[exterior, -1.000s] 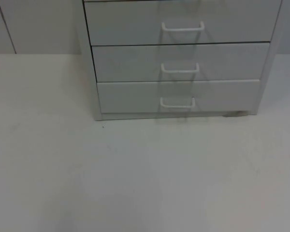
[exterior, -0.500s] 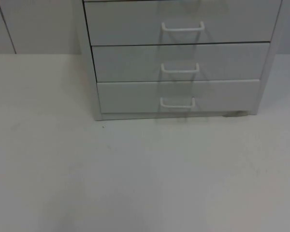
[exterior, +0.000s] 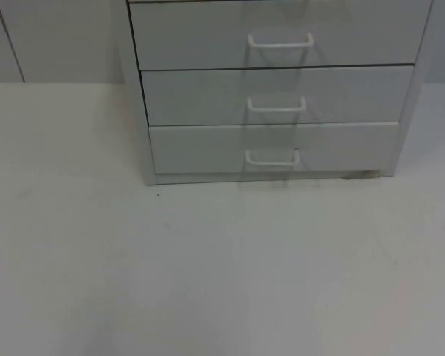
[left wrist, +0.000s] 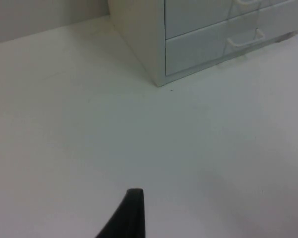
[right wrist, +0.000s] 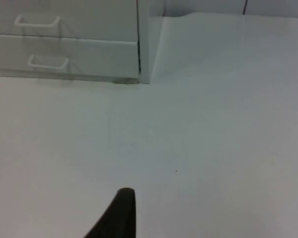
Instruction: Open the drawer with the left hand, place the block into the drawer with the right hand, then close the drawer with the left hand.
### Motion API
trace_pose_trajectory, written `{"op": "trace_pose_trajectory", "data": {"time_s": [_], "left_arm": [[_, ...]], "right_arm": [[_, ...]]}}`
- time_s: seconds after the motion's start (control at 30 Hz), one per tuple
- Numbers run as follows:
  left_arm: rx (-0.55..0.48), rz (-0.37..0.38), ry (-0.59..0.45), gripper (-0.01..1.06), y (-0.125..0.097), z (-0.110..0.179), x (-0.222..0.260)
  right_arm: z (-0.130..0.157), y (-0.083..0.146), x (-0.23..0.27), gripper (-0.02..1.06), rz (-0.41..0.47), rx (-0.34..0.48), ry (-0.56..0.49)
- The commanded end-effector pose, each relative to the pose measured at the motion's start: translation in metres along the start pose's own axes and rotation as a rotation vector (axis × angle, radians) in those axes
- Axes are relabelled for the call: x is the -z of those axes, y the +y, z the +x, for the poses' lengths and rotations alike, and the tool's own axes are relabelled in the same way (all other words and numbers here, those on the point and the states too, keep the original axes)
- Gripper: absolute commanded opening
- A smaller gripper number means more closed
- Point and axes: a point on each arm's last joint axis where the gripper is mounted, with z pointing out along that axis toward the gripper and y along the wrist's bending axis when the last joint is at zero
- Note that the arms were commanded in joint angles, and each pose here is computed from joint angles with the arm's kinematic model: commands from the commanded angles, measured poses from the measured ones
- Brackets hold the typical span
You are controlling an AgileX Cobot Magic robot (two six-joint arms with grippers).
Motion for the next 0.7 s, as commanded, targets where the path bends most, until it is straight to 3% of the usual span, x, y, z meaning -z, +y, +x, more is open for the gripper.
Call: {"op": "trace_pose_trajectory", "data": {"time_s": [0.0, 0.1, 0.3, 0.43, 0.5, 0.67], "left_arm": [[-0.005, -0.006, -0.008, 1.05, 0.0003, 0.0005, -0.0007], [-0.004, -0.007, -0.008, 1.05, 0.0003, 0.0005, -0.0007], [0.049, -0.109, -0.007, 1.05, 0.0000, 0.0007, -0.0001], [0.120, -0.239, -0.006, 1.05, -0.0008, 0.0011, 0.0005], [0.128, -0.254, -0.006, 1.05, -0.0009, 0.0011, 0.0005], [0.192, -0.372, -0.005, 1.05, -0.0018, 0.0013, 0.0010]], "right_arm": [[0.0004, 0.0006, -0.0012, 1.05, 0.019, -0.012, -0.010], [0.0004, 0.0007, -0.0012, 1.05, 0.028, -0.016, -0.010], [0.0004, 0.0007, -0.0012, 1.05, 0.028, -0.016, -0.010], [0.0004, 0.0007, -0.0012, 1.05, 0.028, -0.016, -0.010], [0.0004, 0.0007, -0.0012, 1.05, 0.028, -0.016, -0.010], [0.0003, 0.0010, -0.0012, 1.05, 0.024, -0.018, -0.010]]}}
